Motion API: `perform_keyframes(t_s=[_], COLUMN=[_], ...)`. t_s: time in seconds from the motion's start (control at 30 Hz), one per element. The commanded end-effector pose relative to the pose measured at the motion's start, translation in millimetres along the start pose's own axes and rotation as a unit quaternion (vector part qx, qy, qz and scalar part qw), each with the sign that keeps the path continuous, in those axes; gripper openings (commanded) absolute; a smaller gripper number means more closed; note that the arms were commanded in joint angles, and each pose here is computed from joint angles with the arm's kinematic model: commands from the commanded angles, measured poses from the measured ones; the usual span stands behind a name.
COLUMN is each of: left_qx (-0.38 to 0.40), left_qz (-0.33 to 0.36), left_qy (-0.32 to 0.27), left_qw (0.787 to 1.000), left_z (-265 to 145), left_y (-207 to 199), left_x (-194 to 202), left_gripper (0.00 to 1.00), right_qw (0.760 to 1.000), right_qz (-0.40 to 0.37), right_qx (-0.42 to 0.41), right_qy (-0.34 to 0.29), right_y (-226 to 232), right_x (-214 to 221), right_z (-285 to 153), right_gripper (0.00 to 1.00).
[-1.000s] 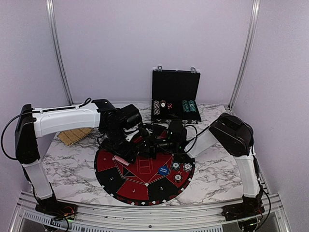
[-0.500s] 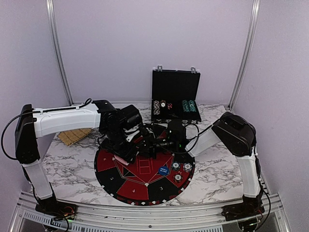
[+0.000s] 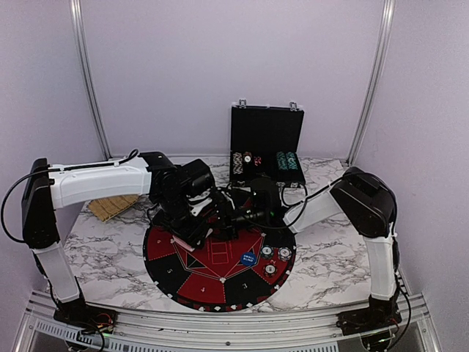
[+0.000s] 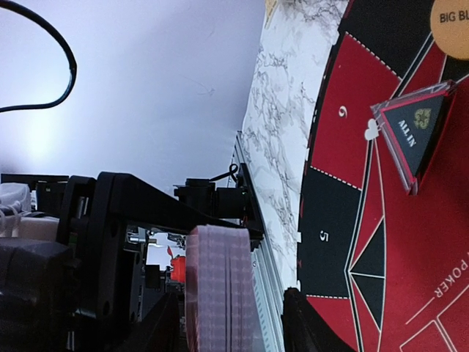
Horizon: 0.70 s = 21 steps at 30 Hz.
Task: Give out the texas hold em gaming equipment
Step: Pick up the poker card from the face-down deck piles.
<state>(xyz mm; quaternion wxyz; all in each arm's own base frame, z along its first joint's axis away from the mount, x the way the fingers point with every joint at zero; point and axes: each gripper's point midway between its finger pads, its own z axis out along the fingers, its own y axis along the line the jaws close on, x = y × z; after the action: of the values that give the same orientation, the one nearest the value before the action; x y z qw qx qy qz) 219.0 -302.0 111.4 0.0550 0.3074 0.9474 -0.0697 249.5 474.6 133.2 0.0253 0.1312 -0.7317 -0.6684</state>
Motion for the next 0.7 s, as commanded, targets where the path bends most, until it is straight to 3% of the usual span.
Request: perform_keyframes(t_s=[0.0,0.67], left_qx=[0.016,0.025], left_qz=[0.012,0.019], left_qy=[-0.029,-0.037], left_qw=[0.999,0.999], left_z=[-19,-23], left_y=[-5,-8], left_x=[-4,-5], left_gripper=[0.44,0.43], right_qw=[0.999,0.995], right_qz=[-0.040,-0.062], right_qx=[0.006,0.070], right_qy=[-0.002,-0.024], right_y=[19,6], right_x=[-7,-15], right_z=[3,-13], right_gripper=[0.46,0.45])
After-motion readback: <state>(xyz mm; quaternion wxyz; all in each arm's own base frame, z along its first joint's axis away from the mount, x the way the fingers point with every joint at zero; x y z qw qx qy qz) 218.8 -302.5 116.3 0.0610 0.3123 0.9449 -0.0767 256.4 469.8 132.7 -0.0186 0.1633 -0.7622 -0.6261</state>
